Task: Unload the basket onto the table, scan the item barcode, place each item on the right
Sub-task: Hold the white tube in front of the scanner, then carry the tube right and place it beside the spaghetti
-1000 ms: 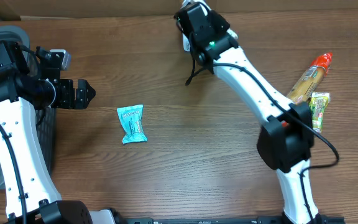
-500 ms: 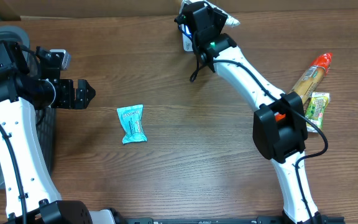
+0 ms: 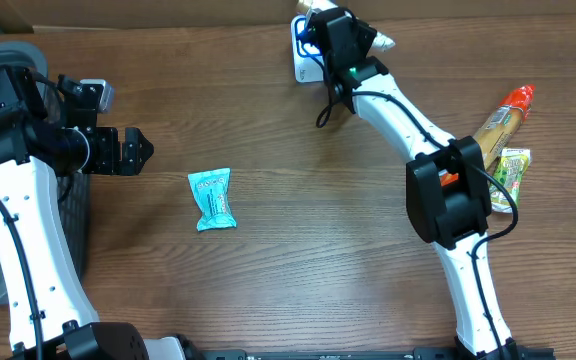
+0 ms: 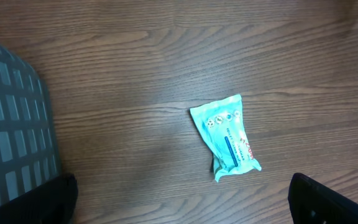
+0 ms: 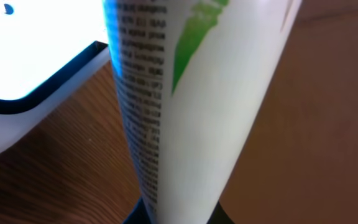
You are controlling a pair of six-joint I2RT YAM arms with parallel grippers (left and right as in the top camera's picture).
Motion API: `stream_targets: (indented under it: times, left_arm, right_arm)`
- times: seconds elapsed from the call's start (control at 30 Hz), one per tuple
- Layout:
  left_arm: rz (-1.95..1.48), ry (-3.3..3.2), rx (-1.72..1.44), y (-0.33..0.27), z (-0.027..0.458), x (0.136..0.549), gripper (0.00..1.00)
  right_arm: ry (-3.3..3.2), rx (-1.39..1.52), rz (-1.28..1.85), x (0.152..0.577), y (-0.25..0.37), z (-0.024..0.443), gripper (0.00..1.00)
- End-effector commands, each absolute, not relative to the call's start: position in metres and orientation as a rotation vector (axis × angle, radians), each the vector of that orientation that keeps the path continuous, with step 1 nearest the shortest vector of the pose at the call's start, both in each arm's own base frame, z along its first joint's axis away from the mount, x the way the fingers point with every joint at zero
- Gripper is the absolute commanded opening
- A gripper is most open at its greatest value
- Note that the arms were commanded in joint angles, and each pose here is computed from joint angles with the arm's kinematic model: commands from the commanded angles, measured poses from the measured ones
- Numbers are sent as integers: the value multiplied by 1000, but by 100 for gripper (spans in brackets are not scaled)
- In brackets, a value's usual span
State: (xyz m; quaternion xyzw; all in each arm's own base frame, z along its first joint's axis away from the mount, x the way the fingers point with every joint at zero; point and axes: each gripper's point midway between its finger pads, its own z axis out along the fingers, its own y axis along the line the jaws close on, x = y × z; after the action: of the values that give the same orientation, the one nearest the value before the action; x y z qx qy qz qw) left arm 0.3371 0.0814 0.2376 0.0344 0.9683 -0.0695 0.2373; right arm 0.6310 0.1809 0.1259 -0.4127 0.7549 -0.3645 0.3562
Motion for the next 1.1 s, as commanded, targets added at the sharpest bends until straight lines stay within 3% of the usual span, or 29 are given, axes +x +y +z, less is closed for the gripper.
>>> stream_targets:
  times: [0.0, 0.7, 0.93, 1.07]
  left_arm:
    - [-201, 2651, 126, 80, 236, 339, 100]
    - [-201, 2651, 126, 80, 236, 339, 100]
    - [-201, 2651, 126, 80, 236, 339, 99]
    - [-201, 2651, 126, 80, 236, 339, 99]
  right_arm:
    - [1922, -1016, -932, 636, 185, 140, 4]
    - [1944, -1061, -900, 627, 192, 135, 4]
    - [1980, -980, -363, 576, 222, 231, 4]
    - [2035, -656, 155, 520, 219, 323, 4]
